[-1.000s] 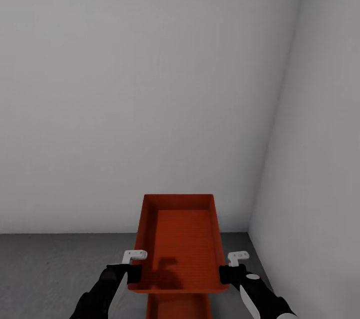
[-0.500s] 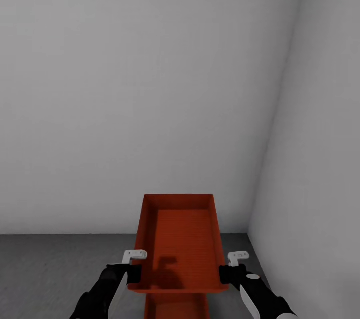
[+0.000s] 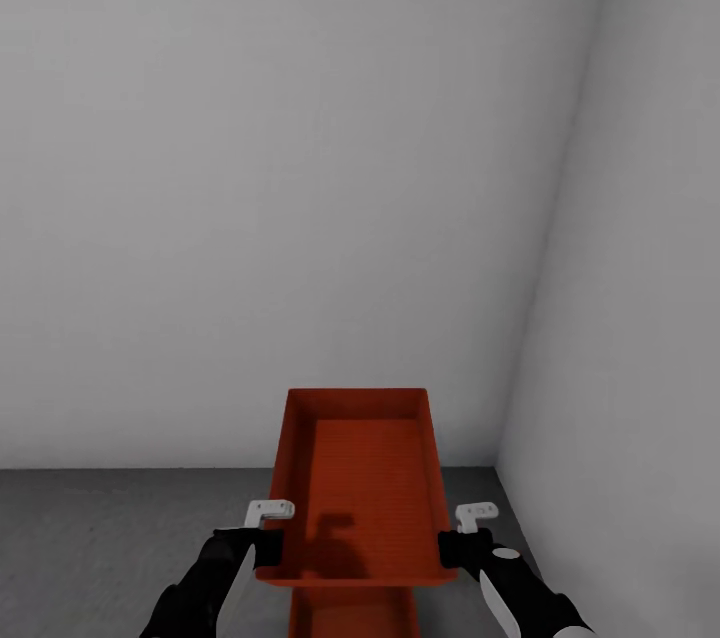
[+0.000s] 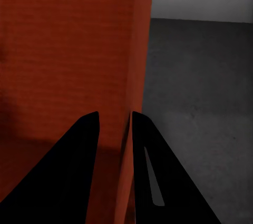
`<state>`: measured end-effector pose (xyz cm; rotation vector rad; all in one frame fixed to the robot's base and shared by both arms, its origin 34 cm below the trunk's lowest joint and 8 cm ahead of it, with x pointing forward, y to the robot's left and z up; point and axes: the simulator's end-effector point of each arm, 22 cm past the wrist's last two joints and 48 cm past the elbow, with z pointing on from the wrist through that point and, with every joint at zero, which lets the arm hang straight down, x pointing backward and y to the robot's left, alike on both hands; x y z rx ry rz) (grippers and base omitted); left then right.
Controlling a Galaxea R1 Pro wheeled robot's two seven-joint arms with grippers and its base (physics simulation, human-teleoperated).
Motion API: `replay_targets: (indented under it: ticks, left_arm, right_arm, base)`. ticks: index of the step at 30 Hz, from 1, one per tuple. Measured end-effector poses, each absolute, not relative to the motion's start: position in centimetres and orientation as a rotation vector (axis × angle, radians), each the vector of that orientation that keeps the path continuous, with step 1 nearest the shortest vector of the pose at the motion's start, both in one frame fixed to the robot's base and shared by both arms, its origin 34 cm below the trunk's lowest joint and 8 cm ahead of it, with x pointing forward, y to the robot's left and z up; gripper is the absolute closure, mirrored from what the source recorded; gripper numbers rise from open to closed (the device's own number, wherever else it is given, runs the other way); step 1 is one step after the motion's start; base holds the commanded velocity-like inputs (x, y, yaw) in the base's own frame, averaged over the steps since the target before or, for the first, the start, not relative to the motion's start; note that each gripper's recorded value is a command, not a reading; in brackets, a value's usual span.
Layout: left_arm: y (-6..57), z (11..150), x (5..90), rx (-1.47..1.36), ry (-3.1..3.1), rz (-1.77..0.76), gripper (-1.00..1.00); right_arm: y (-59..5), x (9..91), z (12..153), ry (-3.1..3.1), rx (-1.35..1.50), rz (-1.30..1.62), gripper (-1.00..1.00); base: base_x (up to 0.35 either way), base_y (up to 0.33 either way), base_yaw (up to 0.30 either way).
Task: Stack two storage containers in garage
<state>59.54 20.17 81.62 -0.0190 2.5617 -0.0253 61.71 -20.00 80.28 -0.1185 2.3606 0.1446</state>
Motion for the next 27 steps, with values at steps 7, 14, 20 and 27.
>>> replay_targets:
  ticks: [7, 14, 20, 27]
  left_arm:
    - [20.17, 81.6, 59.53, -0.019, 2.562, -0.026, 1.0]
    - [20.19, 81.62, 59.54, -0.019, 2.561, -0.025, 1.0]
    - [20.19, 81.63, 59.56, -0.018, 2.561, -0.025, 1.0]
    - [20.18, 81.64, 59.57, -0.019, 2.56, -0.025, 1.0]
  right_arm:
    - [-20.0, 61.71, 80.28, 2.361, -0.119, 0.144, 1.0]
    - [-19.99, 61.72, 80.28, 2.36, -0.118, 0.145, 1.0]
    - [-19.99, 61.73, 80.29, 2.36, -0.118, 0.145, 1.0]
    - [-20.0, 61.74, 80.3, 2.359, -0.118, 0.145, 1.0]
  base:
    - [0.0, 0.0, 0.0]
    - [0.0, 0.0, 0.0]
    - [0.0, 0.0, 0.0]
    - [0.0, 0.0, 0.0]
